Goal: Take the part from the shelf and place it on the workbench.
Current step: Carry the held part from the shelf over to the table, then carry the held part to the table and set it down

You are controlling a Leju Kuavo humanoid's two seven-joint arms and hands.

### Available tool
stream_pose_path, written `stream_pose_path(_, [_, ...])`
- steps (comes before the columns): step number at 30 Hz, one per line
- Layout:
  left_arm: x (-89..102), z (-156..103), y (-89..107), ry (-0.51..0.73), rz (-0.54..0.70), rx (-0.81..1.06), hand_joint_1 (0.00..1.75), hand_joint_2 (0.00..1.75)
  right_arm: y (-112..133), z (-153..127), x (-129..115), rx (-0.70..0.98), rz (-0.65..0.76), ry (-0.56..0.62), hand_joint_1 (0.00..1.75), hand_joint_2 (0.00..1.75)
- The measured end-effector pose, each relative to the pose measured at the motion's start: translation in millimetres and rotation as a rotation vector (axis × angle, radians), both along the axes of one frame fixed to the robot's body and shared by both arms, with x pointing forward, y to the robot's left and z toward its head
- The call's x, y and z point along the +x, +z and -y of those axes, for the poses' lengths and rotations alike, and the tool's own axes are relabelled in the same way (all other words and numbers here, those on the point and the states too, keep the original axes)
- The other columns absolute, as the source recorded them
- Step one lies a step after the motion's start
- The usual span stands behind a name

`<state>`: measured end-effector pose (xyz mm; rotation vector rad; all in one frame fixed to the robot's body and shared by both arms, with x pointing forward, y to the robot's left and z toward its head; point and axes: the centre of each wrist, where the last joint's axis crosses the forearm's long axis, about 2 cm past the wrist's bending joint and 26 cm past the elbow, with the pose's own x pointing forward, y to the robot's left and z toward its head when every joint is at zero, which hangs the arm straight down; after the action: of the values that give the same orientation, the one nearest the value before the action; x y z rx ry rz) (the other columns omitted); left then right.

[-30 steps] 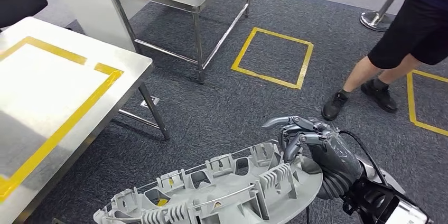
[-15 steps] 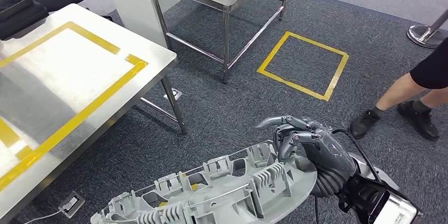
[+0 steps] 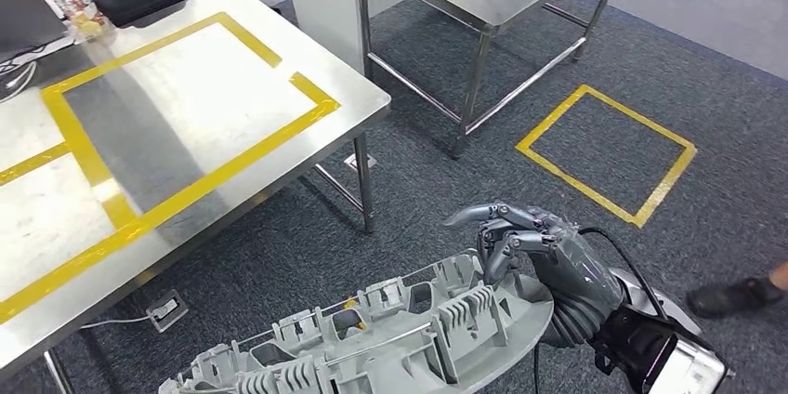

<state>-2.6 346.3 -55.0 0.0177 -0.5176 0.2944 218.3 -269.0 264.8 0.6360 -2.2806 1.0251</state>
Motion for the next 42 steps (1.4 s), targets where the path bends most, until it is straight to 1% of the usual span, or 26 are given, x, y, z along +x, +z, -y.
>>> stream_pose_path(8, [-12.3,0.4,0.8,0.002,-0.036,-0.008,0.00,0.00,-0.8,1.7,-0.1,-0.006,-0.003,0.002,1.75,1.75])
stream_pose_path(16, [-10.2,0.0,1.5,-0.011,-0.033,-0.006,0.00,0.00,-5.3,2.9,-1.0,-0.009,-0.018,0.005,1.75,1.75])
stream_pose_path(22, [-7.6,-1.5,2.6,-0.012,-0.008,-0.003,0.00,0.00,-10.7,3.7,1.5,0.004,-0.009,0.011,1.75,1.75])
stream_pose_path(27, [3.8,-1.2,3.2,-0.024,0.041,-0.012,0.00,0.00,-16.9,5.2,-1.1,0.003,-0.023,-0.008,1.75,1.75])
stream_pose_path(33, [4.1,-2.5,3.6,-0.021,0.050,-0.010,0.00,0.00,-19.0,5.3,-2.3,-0.001,-0.034,-0.013,1.75,1.75])
stream_pose_path(38, [1.6,-5.1,4.3,0.019,0.074,-0.013,0.00,0.00,-18.1,5.3,-5.9,-0.020,-0.051,-0.038,1.75,1.75])
stream_pose_path(42, [5.2,-5.4,3.5,0.052,0.087,-0.018,0.00,0.00,-16.5,4.8,-9.3,-0.022,-0.054,-0.035,1.75,1.75])
